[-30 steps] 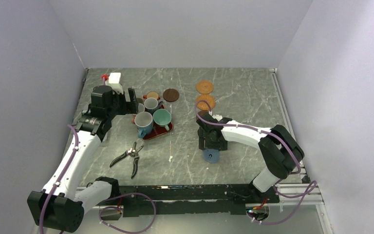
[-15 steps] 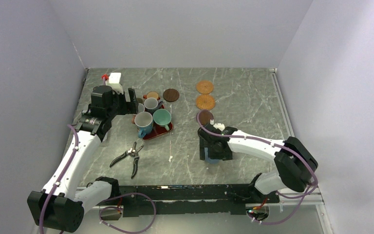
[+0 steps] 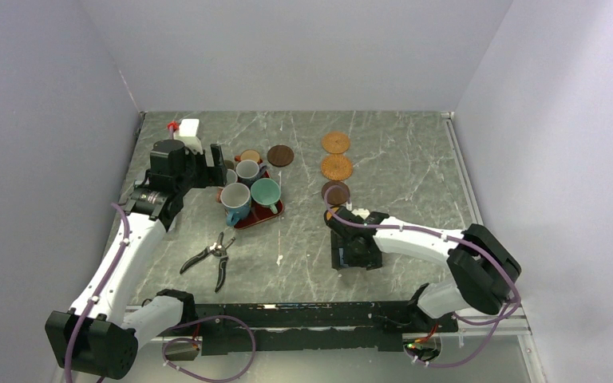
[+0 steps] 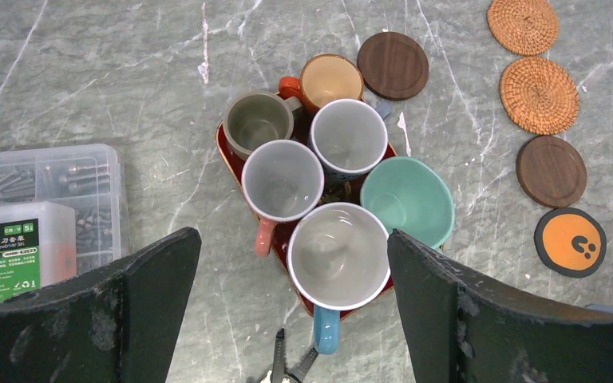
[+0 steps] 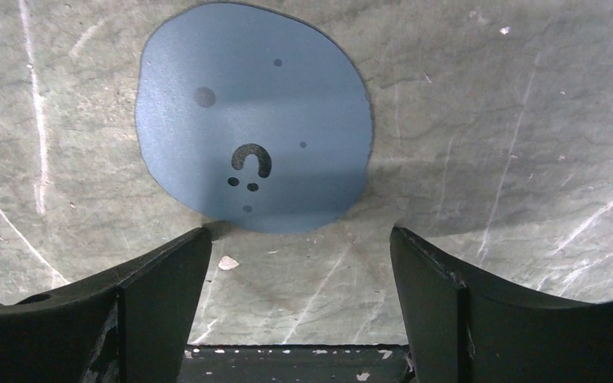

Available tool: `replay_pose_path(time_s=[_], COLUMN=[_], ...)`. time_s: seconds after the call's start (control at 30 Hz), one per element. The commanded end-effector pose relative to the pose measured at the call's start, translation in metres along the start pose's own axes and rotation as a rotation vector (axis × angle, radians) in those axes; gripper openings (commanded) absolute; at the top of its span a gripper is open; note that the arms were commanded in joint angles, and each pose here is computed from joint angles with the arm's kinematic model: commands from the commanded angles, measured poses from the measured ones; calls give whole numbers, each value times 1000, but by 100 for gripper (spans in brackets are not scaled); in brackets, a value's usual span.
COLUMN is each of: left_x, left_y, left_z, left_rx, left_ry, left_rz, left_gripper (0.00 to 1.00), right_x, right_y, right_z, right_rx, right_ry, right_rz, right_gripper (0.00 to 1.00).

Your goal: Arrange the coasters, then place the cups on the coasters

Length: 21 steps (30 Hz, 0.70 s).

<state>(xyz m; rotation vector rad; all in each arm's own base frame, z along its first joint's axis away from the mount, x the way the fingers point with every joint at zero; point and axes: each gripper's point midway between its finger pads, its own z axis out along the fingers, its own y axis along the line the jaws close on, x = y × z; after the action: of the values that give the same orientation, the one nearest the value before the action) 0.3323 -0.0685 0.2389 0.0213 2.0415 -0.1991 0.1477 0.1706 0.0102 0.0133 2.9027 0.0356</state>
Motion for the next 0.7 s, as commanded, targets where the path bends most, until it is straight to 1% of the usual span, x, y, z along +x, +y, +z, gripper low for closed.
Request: replay_pose_path(time_s=[0.0,0.67], left_x=[-13,-12], left_y=[-2,-2], left_z=[-1,0], left_rx=[2,3], left_ry=[-36,-31], left_rz=[9,9], left_gripper=[94,94], right_x=[-8,-15], right_y=[21,36], right_z=[7,21], right_rx=[-58,-81], right_ry=[-24,-27], right_rz=[1,-5], right_gripper=[85,81])
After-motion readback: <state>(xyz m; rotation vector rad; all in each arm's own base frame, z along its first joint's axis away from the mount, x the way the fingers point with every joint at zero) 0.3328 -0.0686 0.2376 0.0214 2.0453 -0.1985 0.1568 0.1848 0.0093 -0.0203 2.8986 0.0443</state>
